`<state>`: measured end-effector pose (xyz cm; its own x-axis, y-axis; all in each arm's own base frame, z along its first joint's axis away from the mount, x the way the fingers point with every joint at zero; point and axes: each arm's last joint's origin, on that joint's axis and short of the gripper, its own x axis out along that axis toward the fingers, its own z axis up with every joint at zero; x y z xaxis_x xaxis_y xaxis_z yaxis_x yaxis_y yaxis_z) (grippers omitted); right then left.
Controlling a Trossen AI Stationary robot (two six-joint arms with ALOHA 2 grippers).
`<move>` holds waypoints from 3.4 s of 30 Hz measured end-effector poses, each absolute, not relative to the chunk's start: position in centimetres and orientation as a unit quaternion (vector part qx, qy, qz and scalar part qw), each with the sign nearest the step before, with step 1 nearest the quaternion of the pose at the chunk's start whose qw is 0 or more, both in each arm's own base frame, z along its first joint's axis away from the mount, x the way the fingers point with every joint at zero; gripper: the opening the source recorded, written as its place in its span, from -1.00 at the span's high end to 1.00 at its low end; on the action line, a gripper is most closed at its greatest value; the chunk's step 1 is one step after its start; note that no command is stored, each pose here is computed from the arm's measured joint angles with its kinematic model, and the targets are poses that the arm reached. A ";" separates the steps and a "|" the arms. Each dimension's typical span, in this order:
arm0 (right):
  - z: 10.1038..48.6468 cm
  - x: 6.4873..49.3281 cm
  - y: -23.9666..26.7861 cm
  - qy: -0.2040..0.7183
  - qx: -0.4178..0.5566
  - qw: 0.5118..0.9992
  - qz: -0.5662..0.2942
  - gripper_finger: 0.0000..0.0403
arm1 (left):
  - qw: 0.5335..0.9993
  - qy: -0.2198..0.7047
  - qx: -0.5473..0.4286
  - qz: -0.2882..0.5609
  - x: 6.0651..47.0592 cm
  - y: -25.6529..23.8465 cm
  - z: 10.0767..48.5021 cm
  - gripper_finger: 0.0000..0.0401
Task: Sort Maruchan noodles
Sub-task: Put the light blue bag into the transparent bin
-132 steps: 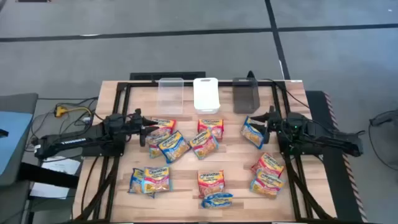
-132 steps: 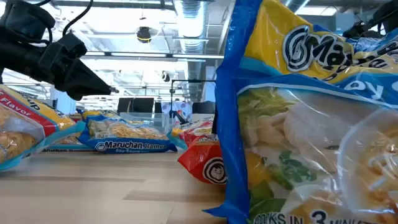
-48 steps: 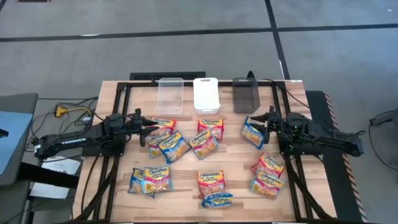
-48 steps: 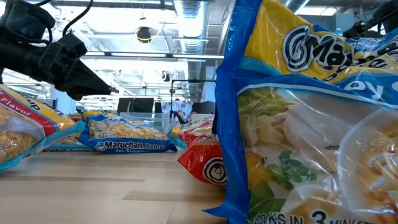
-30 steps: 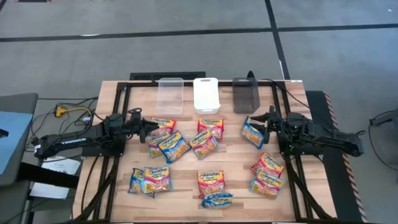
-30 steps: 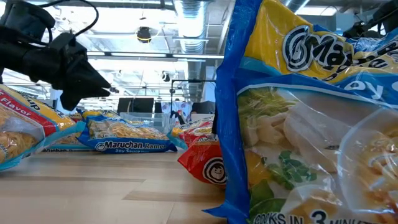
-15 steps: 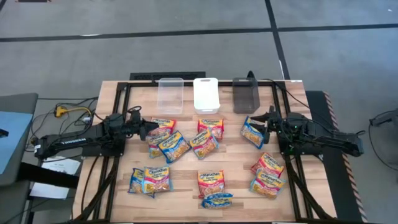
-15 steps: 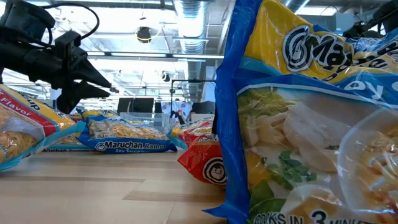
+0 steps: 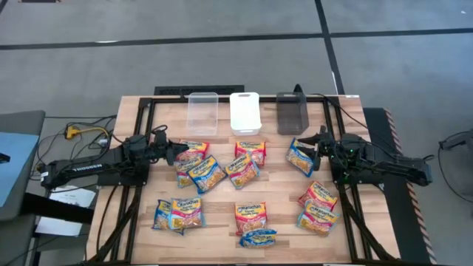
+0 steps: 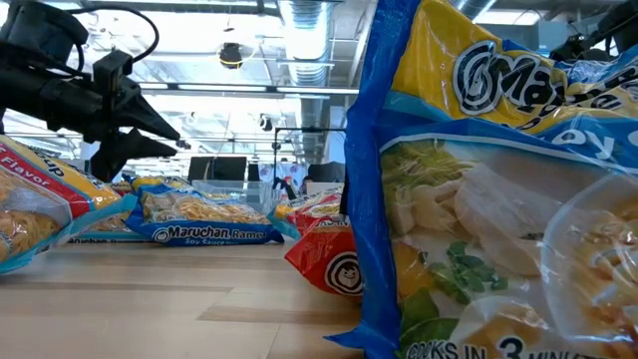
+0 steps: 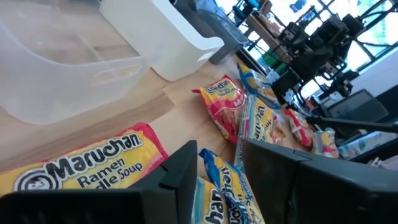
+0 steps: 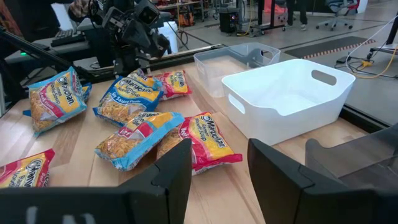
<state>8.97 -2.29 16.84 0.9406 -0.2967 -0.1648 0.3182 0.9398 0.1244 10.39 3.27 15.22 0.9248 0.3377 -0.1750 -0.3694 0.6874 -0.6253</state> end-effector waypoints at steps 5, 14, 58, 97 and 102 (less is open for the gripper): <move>16.8 9.0 -2.3 0.072 0.075 0.982 -0.156 0.11 | 0.923 0.020 -0.325 0.204 10.4 3.4 15.3 0.24; 16.8 9.0 -2.3 0.072 0.075 0.982 -0.156 0.11 | 0.897 -0.027 -0.354 0.263 10.2 3.8 15.8 0.00; 16.8 9.0 -2.3 0.072 0.075 0.982 -0.156 0.11 | 0.950 0.195 -0.196 0.147 15.2 4.5 34.2 0.05; 16.8 9.0 -2.3 0.072 0.075 0.982 -0.156 0.11 | 0.823 0.491 -0.242 0.152 18.4 5.3 27.3 0.05; 16.8 9.0 -2.3 0.072 0.075 0.982 -0.157 0.11 | 0.810 0.512 -0.241 0.151 19.4 5.6 26.3 0.05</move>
<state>8.97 -2.29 16.85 0.9407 -0.2967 -0.1646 0.3182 0.9398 0.1245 19.43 5.56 26.26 0.4299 -0.0028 -0.9029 -0.4911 0.8384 -0.2364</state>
